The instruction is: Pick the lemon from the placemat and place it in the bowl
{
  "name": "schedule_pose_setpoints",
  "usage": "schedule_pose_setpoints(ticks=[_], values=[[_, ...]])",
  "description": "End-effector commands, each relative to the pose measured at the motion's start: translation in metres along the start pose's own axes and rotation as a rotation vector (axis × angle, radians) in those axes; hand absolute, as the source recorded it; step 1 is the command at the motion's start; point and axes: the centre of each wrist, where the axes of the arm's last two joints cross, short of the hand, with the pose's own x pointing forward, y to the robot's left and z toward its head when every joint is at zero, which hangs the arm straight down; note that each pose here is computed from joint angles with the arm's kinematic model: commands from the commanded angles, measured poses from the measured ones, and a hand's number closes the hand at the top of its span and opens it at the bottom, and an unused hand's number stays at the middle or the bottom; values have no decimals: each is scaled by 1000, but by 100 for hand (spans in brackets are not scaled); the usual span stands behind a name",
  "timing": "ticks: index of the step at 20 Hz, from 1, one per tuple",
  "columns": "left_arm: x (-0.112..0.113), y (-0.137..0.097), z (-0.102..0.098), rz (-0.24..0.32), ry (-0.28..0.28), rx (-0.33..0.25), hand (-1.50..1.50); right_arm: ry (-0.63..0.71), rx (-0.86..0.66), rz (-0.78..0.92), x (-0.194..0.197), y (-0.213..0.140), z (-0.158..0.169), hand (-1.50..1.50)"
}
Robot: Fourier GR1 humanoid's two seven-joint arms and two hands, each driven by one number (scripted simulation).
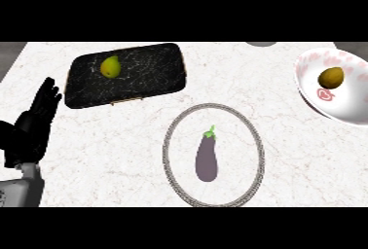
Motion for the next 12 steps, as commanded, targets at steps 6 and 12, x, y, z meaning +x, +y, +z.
schedule_pose_setpoints(ticks=[6, 12], values=[[2, 6, 6, 3, 13, -17, 0, -6, 88, -144, -38, -93, 30, -150], [1, -14, 4, -13, -1, -5, 0, -86, 89, -190, -43, -120, 41, -150]])
